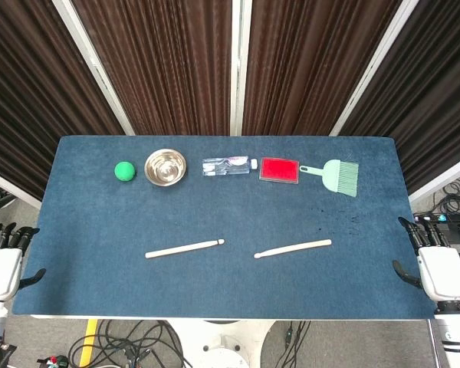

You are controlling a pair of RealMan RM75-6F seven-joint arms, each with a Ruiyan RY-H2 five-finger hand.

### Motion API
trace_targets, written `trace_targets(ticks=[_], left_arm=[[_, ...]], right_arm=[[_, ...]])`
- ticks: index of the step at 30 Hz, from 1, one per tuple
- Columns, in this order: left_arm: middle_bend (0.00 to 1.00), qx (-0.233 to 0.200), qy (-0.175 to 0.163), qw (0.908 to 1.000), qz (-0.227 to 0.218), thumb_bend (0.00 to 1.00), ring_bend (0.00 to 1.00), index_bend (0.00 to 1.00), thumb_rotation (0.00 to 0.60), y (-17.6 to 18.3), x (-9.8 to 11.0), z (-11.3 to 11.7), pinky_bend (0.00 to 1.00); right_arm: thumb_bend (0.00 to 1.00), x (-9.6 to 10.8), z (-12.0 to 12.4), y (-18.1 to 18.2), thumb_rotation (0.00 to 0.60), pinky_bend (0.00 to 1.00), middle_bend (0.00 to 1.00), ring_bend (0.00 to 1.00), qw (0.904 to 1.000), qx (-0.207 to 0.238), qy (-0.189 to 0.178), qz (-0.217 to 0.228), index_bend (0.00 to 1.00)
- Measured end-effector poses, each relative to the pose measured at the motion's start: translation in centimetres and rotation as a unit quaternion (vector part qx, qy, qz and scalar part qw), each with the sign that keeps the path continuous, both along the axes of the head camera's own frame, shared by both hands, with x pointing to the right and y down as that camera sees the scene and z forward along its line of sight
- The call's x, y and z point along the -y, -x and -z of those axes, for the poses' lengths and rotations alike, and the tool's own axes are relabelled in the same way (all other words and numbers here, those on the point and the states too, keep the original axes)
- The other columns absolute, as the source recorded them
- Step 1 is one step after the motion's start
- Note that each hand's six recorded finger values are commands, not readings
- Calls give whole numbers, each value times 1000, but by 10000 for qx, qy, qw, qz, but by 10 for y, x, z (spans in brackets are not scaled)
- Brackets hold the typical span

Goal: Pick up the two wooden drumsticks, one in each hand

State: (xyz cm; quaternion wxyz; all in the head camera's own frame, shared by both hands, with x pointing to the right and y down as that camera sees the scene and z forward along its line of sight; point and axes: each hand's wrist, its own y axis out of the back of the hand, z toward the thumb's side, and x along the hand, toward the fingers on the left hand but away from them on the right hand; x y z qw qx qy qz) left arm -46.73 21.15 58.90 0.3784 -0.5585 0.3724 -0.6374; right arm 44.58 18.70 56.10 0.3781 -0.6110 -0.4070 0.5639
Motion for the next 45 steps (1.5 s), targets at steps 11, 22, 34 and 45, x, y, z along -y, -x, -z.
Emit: trace_targets(ticks=[11,22,34,45], left_arm=[[176,-53,-243,9997,25,141,66,217,600,-3,3,7,0],[176,-115,-166,9998,-65,141,66,217,600,-8,7,3,0],[176,-154,-93,9998,-62,140,66,217,600,-8,5,-2,0],[176,-161,-82,9998,-17,140,66,218,600,-5,5,-2,0]], right_arm=[[209,0,3,1,600,184,226,81,9998,125,-144,73,130],[273,11,-22,27,600,267,311,128,9974,286,183,628,270],[236,33,-122,91,600,326,417,181,9826,46,944,1596,395],[209,39,-174,118,600,370,488,231,9768,-313,942,1898,486]])
